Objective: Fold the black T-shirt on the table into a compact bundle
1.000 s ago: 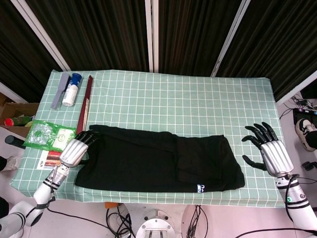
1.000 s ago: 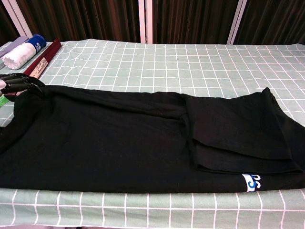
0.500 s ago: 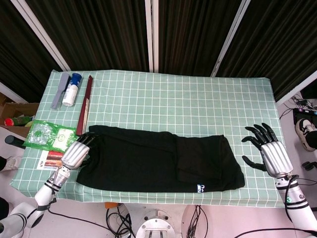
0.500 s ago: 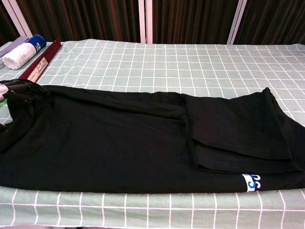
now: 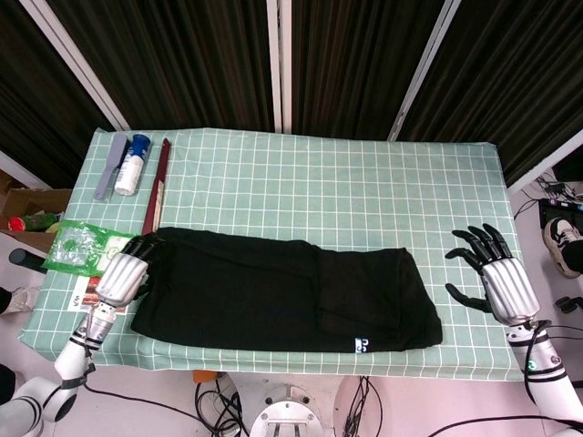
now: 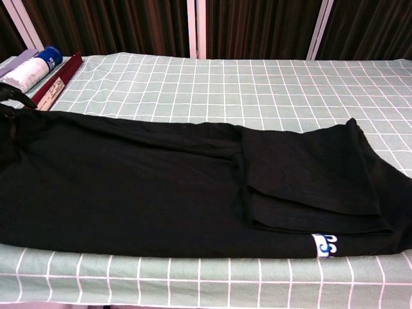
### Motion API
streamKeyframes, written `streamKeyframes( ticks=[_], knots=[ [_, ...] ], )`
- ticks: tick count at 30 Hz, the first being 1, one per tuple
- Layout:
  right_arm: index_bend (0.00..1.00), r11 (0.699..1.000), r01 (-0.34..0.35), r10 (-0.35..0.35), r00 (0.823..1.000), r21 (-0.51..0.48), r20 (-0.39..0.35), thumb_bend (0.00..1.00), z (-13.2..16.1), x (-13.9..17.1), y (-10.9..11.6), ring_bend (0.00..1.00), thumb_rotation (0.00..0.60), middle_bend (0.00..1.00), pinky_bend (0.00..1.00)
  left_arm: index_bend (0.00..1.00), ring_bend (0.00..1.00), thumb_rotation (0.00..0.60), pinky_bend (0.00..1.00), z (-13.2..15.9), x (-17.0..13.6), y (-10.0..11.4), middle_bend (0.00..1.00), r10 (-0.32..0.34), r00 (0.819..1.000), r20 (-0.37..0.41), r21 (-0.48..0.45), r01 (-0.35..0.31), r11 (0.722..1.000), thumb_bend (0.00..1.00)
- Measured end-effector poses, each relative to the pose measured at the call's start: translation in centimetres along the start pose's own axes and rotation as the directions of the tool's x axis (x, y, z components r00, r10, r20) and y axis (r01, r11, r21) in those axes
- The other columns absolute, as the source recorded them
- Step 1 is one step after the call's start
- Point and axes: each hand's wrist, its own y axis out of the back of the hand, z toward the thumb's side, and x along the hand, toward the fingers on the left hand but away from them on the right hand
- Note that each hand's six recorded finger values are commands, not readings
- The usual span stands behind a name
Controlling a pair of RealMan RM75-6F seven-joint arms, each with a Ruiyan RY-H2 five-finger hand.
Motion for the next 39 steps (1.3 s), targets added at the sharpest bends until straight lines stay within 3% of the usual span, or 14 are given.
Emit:
streamKeyframes(
  ticks=[10,15,21,27,33,39],
  knots=[
    [0.41,1.000,0.012,-0.013,1.000,-0.020,-0.011,0.16,-0.2,-0.5,-0.3,0.10,0.600,0.19,0.11,0.61,0.11,0.600,0.18,-5.6,-1.4,4.4,0.22,0.070,0.983,-0.170,0.092,-0.055,0.994,0.66],
    [0.41,0.999,0.020,-0.021,1.000,-0.029,-0.010,0.16,-0.5,-0.4,-0.4,0.10,0.600,0.19,0.11,0.60,0.11,0.600,0.18,-5.1,-1.5,5.0,0.22,0.064,0.983,-0.174,0.080,-0.051,0.995,0.66],
    [0.41,0.999,0.038,-0.038,0.999,-0.032,-0.001,0.16,-1.1,0.1,0.0,0.10,0.600,0.19,0.11,0.60,0.11,0.600,0.18,-0.9,-0.3,5.4,0.22,0.036,0.993,-0.110,-0.015,-0.038,0.999,0.66],
    [0.41,0.998,0.051,-0.050,0.999,-0.032,0.011,0.16,-1.8,0.6,0.5,0.10,0.600,0.19,0.11,0.59,0.11,0.600,0.18,6.0,1.9,6.4,0.22,0.024,1.000,0.003,-0.088,-0.024,0.996,0.67],
    [0.41,0.998,0.060,-0.059,0.998,-0.032,0.025,0.16,-2.4,1.2,1.0,0.10,0.600,0.19,0.11,0.58,0.11,0.600,0.18,13.4,4.6,7.3,0.22,0.013,0.992,0.123,-0.124,0.002,0.992,0.67],
    [0.42,0.997,0.066,-0.065,0.997,-0.030,0.036,0.16,-2.8,1.6,1.3,0.10,0.600,0.19,0.11,0.57,0.11,0.600,0.18,19.0,6.8,5.4,0.22,-0.067,0.979,0.193,-0.088,0.085,0.993,0.67]
  ],
)
